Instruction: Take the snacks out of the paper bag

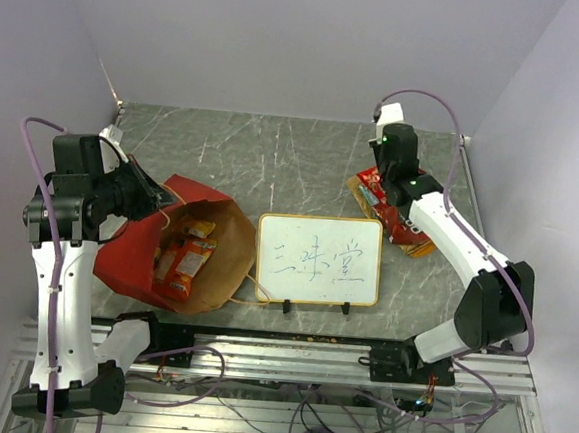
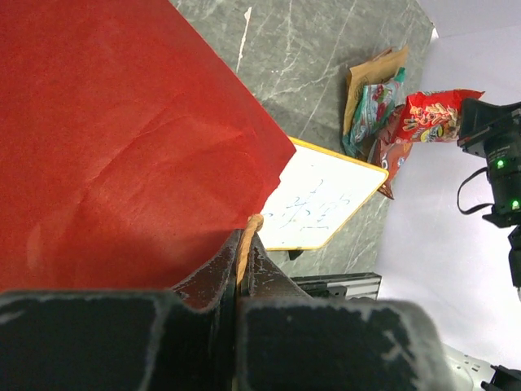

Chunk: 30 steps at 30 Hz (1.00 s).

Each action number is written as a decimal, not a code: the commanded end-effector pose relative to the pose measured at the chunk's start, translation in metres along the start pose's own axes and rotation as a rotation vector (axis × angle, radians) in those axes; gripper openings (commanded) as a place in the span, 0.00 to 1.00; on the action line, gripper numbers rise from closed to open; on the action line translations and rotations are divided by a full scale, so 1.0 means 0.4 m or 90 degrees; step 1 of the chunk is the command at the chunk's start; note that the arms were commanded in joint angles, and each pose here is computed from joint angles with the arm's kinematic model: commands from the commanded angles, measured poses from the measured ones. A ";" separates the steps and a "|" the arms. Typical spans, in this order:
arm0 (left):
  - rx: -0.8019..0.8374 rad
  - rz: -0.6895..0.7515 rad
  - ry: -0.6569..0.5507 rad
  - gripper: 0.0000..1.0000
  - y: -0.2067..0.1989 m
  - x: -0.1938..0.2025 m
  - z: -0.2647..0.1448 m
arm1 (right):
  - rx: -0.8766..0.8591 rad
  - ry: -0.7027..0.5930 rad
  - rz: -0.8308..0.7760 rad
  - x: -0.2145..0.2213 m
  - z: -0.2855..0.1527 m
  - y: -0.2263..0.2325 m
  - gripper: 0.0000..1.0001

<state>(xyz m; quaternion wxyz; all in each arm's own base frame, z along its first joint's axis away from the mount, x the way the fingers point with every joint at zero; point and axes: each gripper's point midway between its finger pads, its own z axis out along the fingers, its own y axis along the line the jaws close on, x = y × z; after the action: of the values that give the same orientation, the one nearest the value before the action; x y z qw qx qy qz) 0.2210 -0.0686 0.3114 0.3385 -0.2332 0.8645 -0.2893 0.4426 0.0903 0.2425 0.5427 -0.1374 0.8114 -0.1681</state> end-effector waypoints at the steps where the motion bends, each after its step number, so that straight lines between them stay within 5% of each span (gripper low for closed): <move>1: 0.023 0.015 0.008 0.07 -0.016 0.011 -0.008 | 0.017 0.015 0.044 -0.009 0.023 -0.048 0.00; 30: 0.038 0.014 0.013 0.07 -0.038 -0.006 -0.006 | 0.050 0.202 0.065 0.314 0.296 -0.043 0.00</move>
<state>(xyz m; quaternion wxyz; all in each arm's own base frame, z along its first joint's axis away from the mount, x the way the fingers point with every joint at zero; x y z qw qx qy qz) 0.2218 -0.0725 0.3158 0.3309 -0.2265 0.8656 -0.2999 0.4980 0.0183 0.1154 0.4280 -0.0592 0.8836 -0.1805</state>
